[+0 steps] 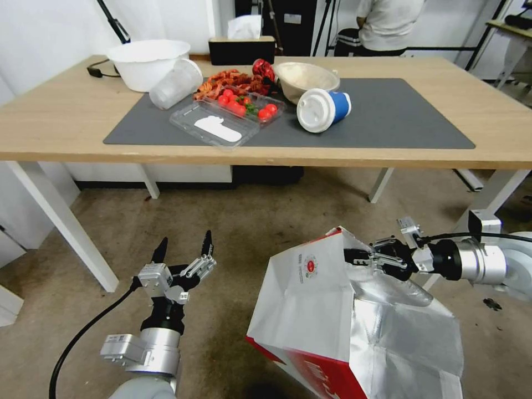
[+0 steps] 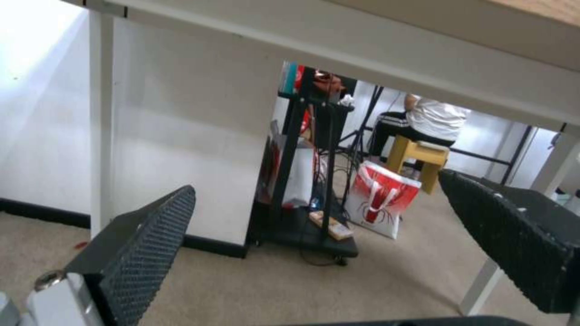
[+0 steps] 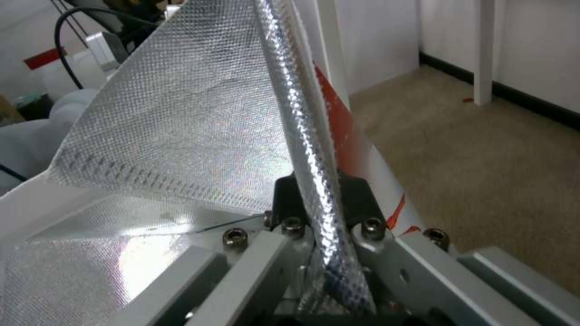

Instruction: Pick up the food delivery bag from the floor and place it on the table.

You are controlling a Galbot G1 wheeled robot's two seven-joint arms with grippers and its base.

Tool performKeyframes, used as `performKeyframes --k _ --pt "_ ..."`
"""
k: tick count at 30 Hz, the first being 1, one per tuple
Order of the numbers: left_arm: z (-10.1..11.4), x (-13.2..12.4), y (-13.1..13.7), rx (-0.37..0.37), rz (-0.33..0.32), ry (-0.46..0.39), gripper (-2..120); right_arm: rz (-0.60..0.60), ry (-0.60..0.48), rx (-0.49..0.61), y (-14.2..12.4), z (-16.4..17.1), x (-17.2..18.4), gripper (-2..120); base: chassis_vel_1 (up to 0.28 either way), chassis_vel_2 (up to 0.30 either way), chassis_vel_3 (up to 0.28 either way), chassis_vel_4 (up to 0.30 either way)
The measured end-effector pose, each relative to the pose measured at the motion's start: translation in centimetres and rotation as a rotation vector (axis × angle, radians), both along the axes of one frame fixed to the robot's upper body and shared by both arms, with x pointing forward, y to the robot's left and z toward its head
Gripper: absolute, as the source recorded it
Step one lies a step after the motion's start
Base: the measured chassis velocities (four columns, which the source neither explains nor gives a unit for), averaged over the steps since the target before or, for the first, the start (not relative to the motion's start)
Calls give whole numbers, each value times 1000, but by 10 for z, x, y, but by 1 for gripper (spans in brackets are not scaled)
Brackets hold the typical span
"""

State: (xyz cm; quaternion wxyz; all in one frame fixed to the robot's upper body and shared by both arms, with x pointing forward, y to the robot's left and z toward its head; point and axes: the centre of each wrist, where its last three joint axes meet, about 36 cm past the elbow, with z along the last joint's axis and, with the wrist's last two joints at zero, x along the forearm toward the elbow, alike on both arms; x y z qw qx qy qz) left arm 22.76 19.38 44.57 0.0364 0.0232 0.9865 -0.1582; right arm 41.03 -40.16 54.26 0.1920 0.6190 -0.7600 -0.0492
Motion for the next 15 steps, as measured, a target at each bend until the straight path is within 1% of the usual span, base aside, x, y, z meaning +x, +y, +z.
performKeyframes --k 15 --pt "3 -1 0 -1 1 -4 100 9 4 -4 0 2 -3 0 0 0 0 0"
